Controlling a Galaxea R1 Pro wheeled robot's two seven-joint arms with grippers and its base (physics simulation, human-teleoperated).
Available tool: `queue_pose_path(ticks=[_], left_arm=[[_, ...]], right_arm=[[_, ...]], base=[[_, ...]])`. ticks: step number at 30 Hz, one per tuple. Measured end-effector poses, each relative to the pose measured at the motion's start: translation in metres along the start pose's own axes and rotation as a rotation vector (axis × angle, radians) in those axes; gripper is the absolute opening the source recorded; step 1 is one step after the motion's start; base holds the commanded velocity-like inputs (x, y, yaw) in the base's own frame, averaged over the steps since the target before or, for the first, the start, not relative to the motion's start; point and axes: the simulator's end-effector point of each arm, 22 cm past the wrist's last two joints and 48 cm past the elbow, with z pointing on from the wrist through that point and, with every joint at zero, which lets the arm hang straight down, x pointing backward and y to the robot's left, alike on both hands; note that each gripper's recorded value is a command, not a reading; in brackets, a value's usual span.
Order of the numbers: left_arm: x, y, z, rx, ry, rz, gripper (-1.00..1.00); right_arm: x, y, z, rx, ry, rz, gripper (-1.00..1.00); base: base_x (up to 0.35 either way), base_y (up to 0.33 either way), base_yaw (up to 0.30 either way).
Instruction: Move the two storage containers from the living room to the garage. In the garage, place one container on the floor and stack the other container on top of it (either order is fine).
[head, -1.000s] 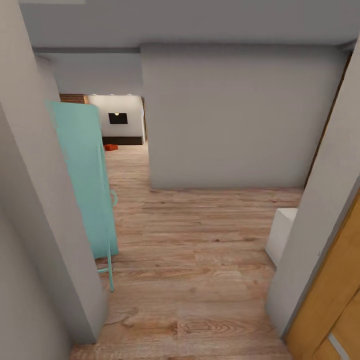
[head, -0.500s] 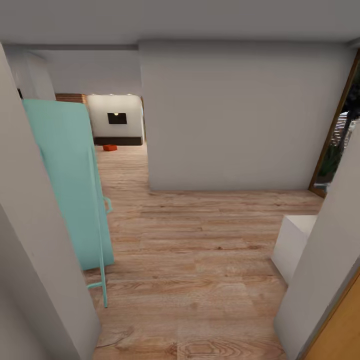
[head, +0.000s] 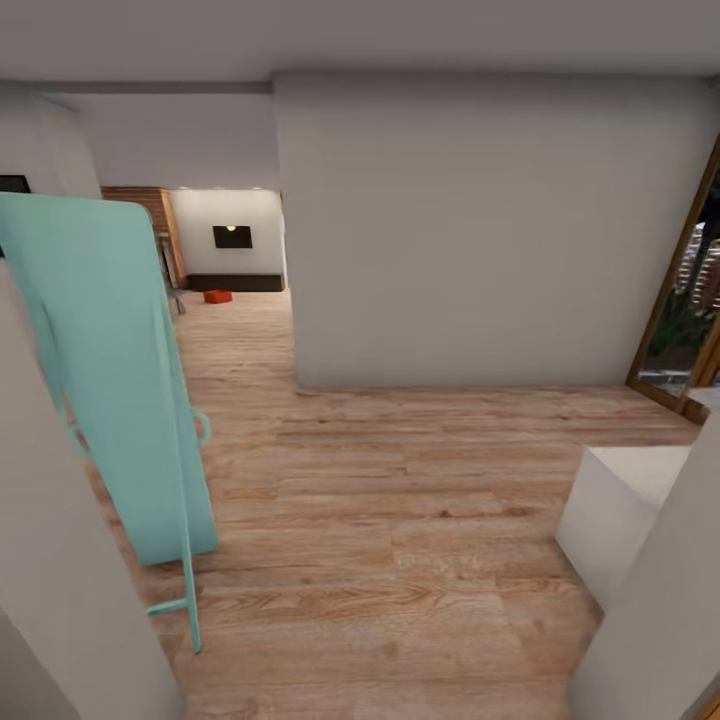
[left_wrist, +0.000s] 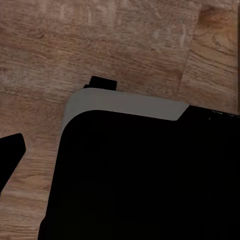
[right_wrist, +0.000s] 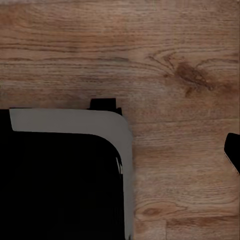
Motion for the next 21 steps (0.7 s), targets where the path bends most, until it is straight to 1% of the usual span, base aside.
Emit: queue_pose_path(ticks=[21], left_arm=[[0.0035,0.0017,0.0,-0.003,0.008,-0.002,1.0]], right_arm=[[-0.0023,-0.0007,0.0,0.001,-0.01,0.0,1.0]], base=[[0.323,0.0,0.0]])
